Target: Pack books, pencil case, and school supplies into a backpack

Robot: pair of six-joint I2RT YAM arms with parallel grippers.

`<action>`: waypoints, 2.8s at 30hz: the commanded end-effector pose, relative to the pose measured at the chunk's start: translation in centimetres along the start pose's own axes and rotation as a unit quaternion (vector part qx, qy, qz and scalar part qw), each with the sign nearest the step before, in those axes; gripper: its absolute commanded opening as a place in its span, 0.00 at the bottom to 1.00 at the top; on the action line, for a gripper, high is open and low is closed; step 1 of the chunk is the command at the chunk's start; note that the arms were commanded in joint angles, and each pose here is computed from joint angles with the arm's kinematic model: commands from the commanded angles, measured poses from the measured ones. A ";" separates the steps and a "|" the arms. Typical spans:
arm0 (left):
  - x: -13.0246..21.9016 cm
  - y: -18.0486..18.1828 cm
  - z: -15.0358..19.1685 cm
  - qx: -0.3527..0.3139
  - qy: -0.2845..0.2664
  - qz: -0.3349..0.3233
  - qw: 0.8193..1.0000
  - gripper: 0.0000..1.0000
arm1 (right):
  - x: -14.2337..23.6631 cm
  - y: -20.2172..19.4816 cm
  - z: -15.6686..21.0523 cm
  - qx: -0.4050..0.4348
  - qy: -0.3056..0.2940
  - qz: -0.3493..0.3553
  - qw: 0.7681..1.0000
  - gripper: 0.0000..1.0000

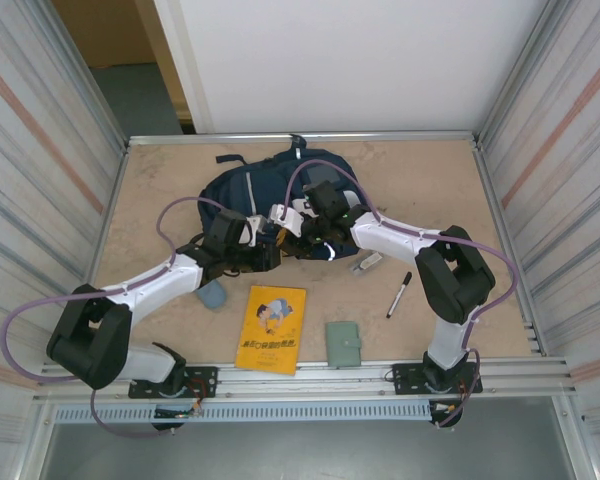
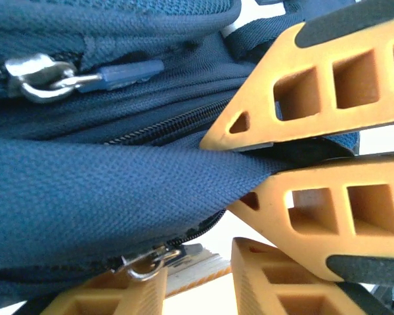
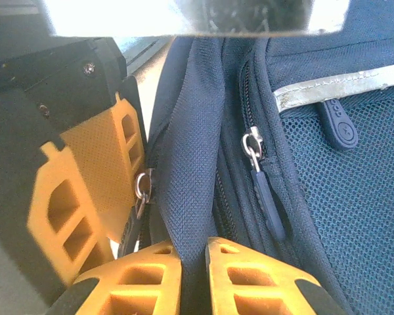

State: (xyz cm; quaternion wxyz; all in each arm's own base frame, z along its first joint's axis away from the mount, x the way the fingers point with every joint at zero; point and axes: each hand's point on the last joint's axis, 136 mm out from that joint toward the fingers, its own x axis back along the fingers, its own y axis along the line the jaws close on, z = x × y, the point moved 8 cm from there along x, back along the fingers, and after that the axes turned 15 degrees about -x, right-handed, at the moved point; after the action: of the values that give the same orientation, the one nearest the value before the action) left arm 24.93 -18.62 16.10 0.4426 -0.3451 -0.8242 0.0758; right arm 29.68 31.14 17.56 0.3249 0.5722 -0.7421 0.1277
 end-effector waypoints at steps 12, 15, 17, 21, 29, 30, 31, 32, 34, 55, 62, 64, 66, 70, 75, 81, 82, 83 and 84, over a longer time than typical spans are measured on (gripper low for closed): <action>1.1 0.0 0.5 -0.019 -0.004 0.003 1.000 0.15 | 0.6 0.2 -0.1 0.005 -0.005 -0.028 1.000 0.00; 1.5 -0.1 1.1 -0.014 -0.007 0.007 1.000 0.10 | 1.2 -0.4 0.3 -0.007 -0.009 -0.030 0.999 0.00; 1.8 -0.1 1.5 -0.014 -0.014 0.008 1.000 0.07 | 1.5 -0.7 0.4 -0.012 -0.010 -0.032 0.999 0.00; 2.4 0.4 2.2 0.007 -0.020 0.008 1.000 0.09 | 1.9 -0.6 0.5 -0.012 -0.015 -0.035 0.999 0.00; 3.5 0.4 2.4 0.037 -0.065 0.002 0.997 0.50 | 1.3 0.7 -0.1 0.012 -0.023 -0.060 0.998 0.00; 3.4 0.3 2.4 0.037 -0.066 0.004 0.997 0.51 | 1.1 0.9 -0.2 0.013 -0.022 -0.065 0.998 0.00; 3.2 0.3 2.4 0.037 -0.068 0.011 0.997 0.50 | 0.9 1.2 -0.4 0.016 -0.020 -0.069 0.997 0.00; 3.0 0.2 2.4 0.040 -0.067 0.016 0.997 0.49 | 0.8 1.5 -0.5 0.018 -0.019 -0.072 0.997 0.00; 2.4 0.1 2.3 0.046 -0.061 0.027 0.997 0.47 | 0.7 2.0 -0.8 0.024 -0.023 -0.084 0.996 0.00; -0.5 0.2 1.5 -0.020 -0.041 0.035 0.998 0.31 | 0.5 4.7 -1.3 0.051 -0.035 -0.143 0.988 0.00; -0.1 -0.3 1.6 -0.038 -0.033 0.051 0.997 0.19 | 0.0 3.6 -0.8 0.038 -0.019 -0.123 0.991 0.00; -0.2 -0.4 1.7 -0.037 -0.028 0.058 0.997 0.16 | -0.1 3.4 -0.6 0.035 -0.016 -0.120 0.992 0.00; -0.2 -0.6 1.7 -0.034 -0.027 0.068 0.997 0.14 | -0.4 3.1 -0.3 0.034 -0.009 -0.113 0.993 0.00; -0.4 -0.6 2.2 -0.018 -0.022 0.089 0.996 0.08 | -0.6 2.4 0.2 0.030 0.003 -0.097 0.995 0.00; -0.2 -0.7 2.6 -0.001 -0.012 0.101 0.995 0.07 | -0.8 1.4 1.1 0.025 0.019 -0.076 0.997 0.00; 0.5 -0.1 3.1 0.027 -0.006 0.101 0.995 0.03 | -0.8 0.6 2.6 0.090 0.073 -0.003 0.993 0.00; 0.6 0.0 3.1 0.031 -0.008 0.102 0.994 0.03 | -0.8 0.5 2.9 0.107 0.082 0.012 0.991 0.00; 0.6 0.1 3.1 0.036 -0.009 0.104 0.994 0.03 | -0.7 0.3 3.2 0.124 0.089 0.025 0.988 0.00; 0.7 0.2 3.1 0.041 -0.010 0.105 0.994 0.02 | -0.5 0.2 3.4 0.140 0.091 0.031 0.986 0.00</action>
State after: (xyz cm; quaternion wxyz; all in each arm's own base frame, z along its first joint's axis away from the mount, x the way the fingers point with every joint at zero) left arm 22.62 -17.40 13.37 0.4575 -0.3815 -0.7919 0.1348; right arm 27.53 30.84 14.84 0.3339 0.6080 -0.6906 0.2049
